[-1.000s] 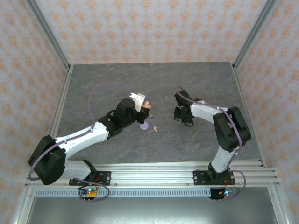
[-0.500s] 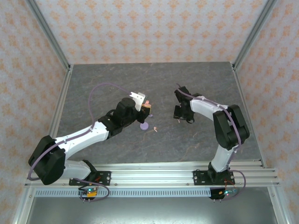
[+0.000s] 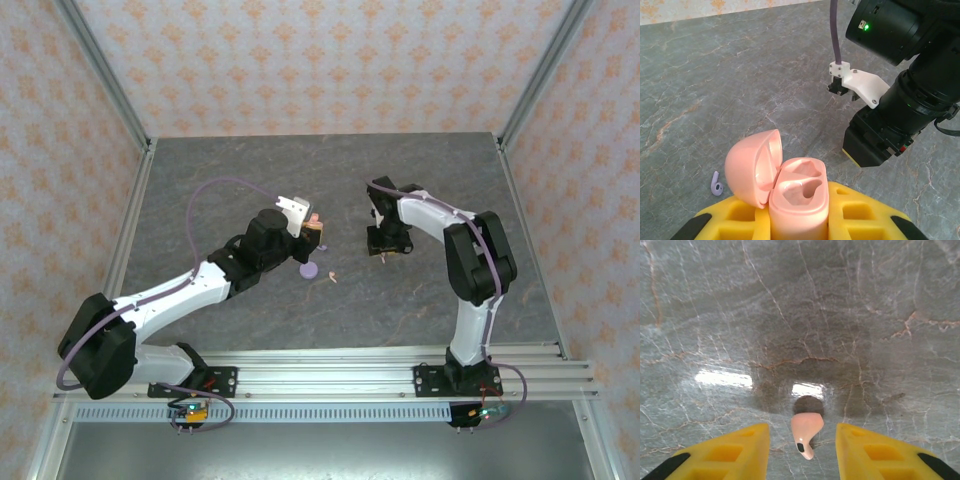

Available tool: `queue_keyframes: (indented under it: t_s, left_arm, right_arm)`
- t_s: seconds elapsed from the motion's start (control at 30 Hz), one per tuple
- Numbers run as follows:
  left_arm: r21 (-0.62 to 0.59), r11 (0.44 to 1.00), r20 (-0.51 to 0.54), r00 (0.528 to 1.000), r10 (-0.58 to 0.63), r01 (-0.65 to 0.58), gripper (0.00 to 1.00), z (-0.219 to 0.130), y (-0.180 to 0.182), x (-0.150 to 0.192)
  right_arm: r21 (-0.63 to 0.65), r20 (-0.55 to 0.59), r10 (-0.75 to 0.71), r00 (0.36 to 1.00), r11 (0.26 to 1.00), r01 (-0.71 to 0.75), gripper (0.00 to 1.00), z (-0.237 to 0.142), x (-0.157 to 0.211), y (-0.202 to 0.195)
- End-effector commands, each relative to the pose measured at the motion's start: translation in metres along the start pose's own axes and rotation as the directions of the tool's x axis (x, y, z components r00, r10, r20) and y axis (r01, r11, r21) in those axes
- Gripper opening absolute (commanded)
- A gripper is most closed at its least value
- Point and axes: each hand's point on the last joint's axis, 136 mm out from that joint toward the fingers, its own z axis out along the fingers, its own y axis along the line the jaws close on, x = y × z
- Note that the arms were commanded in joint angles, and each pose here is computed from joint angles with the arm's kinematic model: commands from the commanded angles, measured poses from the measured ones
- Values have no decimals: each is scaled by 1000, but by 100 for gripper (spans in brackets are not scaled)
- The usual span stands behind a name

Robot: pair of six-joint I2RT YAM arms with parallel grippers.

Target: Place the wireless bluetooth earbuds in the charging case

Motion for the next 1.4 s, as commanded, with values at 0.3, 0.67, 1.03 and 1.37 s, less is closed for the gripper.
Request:
queue_keyframes:
  t_s: [0.3, 0.67, 1.03, 1.37]
  left_arm:
    - [-4, 1000, 40, 999, 13, -12, 14, -8, -3, -17]
    - [-5, 1000, 37, 999, 10, -10, 14, -7, -3, -17]
    - [-6, 1000, 35, 999, 7, -7, 14, -8, -3, -16]
    - [-8, 1000, 30, 1000, 10, -10, 14, -7, -2, -14]
  right_arm:
    - [50, -36, 4, 999, 999, -2, 37, 3, -2, -4]
    - [64, -51, 21, 998, 998, -17, 33, 11, -2, -6]
    - [98, -83, 51, 995, 994, -43, 26, 26, 7, -12]
    - [93, -35, 135, 990, 987, -131, 18, 23, 2, -17]
